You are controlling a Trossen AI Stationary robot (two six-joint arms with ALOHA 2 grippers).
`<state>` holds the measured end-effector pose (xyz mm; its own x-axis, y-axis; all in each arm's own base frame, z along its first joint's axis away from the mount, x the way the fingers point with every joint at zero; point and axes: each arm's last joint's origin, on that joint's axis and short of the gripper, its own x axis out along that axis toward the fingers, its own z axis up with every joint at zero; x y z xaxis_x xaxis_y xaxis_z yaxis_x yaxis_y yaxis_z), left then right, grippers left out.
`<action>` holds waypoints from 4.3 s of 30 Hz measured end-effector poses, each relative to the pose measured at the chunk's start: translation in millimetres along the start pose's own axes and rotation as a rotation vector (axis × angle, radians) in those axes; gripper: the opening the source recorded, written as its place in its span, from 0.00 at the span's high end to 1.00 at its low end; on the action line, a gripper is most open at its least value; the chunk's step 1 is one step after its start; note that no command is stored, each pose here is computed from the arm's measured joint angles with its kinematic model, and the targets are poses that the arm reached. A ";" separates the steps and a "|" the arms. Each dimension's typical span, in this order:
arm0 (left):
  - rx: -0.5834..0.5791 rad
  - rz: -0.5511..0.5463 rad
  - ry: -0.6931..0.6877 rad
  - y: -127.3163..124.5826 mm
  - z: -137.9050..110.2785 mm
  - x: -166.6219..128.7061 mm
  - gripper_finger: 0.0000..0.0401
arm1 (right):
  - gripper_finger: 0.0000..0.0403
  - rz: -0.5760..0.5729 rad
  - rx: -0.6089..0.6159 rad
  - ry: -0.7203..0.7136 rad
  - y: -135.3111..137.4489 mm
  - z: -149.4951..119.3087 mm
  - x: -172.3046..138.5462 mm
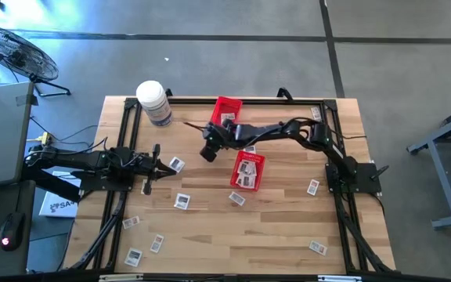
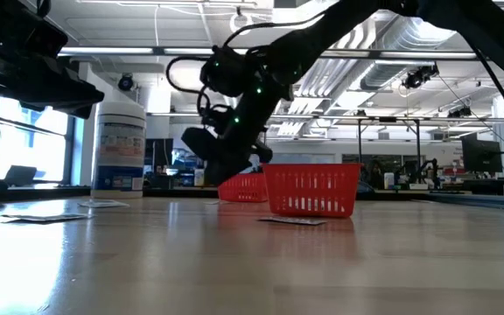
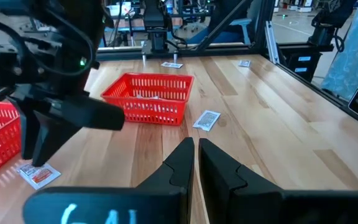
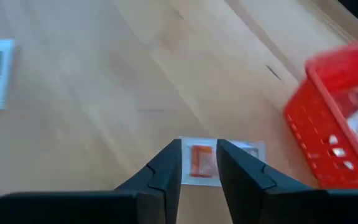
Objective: Pick & Place First Aid Supplies
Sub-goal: Put the white ointment pack into the top red bin
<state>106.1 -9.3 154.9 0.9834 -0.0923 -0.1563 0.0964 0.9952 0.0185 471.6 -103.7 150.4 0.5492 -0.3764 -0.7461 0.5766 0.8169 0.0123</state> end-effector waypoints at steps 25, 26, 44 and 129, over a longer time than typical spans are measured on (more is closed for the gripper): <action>0.000 0.000 0.000 0.0 0.0 0.0 0.95 | 0.77 0.228 -0.122 0.139 10.1 -15.0 6.0; 0.000 0.000 0.000 0.0 0.0 0.0 0.95 | 0.77 0.259 -0.150 0.157 12.6 -14.7 3.3; 0.000 0.000 0.000 0.0 0.0 0.0 0.95 | 0.75 0.153 -0.435 0.110 52.9 -4.9 -27.4; 0.000 0.000 0.000 0.0 0.0 0.0 0.95 | 0.78 0.081 -0.126 0.117 10.5 -22.7 5.9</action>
<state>106.1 -9.3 154.9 0.9834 -0.0923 -0.1563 0.0964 0.9952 0.0185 467.2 -87.4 131.0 0.5122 -0.2594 -0.8188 0.4490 0.8935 -0.0022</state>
